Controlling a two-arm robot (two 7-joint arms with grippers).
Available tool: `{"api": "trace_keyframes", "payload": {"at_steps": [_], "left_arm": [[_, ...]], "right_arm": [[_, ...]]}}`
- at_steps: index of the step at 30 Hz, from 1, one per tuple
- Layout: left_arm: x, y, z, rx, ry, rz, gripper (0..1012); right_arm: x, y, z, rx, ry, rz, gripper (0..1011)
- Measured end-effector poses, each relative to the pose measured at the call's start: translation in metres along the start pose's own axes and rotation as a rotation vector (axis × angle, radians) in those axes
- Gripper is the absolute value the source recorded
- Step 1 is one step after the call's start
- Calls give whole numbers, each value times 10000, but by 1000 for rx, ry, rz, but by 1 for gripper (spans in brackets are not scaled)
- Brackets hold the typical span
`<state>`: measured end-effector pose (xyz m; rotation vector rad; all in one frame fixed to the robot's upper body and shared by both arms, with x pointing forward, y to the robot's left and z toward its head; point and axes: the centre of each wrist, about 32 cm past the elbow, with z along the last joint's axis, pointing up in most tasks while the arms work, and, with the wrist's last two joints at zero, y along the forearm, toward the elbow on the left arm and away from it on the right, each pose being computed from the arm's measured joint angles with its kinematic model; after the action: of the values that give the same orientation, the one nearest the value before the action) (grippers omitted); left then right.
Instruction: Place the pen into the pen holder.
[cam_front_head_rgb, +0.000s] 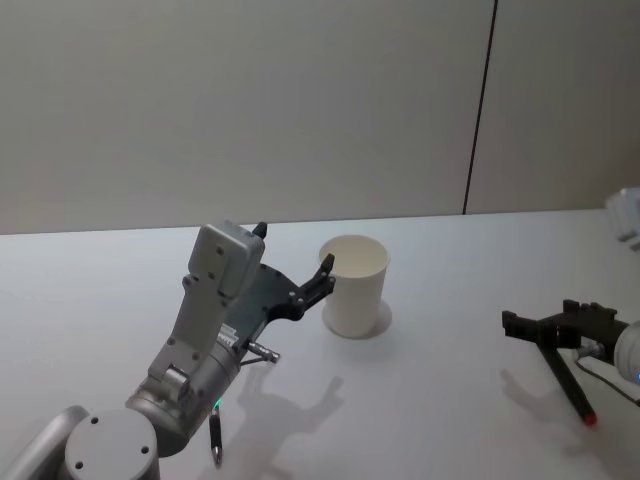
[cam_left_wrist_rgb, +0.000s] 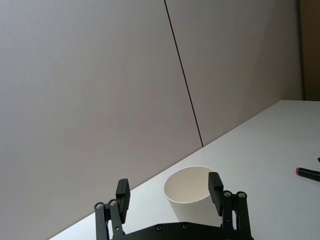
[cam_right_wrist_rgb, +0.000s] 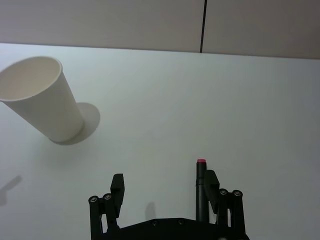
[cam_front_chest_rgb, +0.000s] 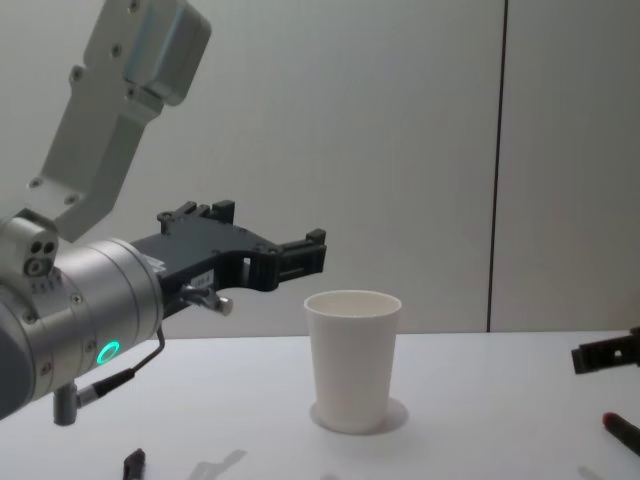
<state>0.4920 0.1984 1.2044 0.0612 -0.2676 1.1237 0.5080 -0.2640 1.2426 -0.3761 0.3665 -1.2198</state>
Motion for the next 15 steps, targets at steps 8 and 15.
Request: {"api": "trace_keyframes", "payload": {"at_steps": [8, 15], "left_arm": [[0, 0, 0, 0, 0, 0, 1000], [0, 0, 0, 0, 0, 0, 1000]], "right_arm": [[63, 101, 130, -82, -3, 3, 1001], [121, 175, 251, -139, -6, 5, 1002]]}}
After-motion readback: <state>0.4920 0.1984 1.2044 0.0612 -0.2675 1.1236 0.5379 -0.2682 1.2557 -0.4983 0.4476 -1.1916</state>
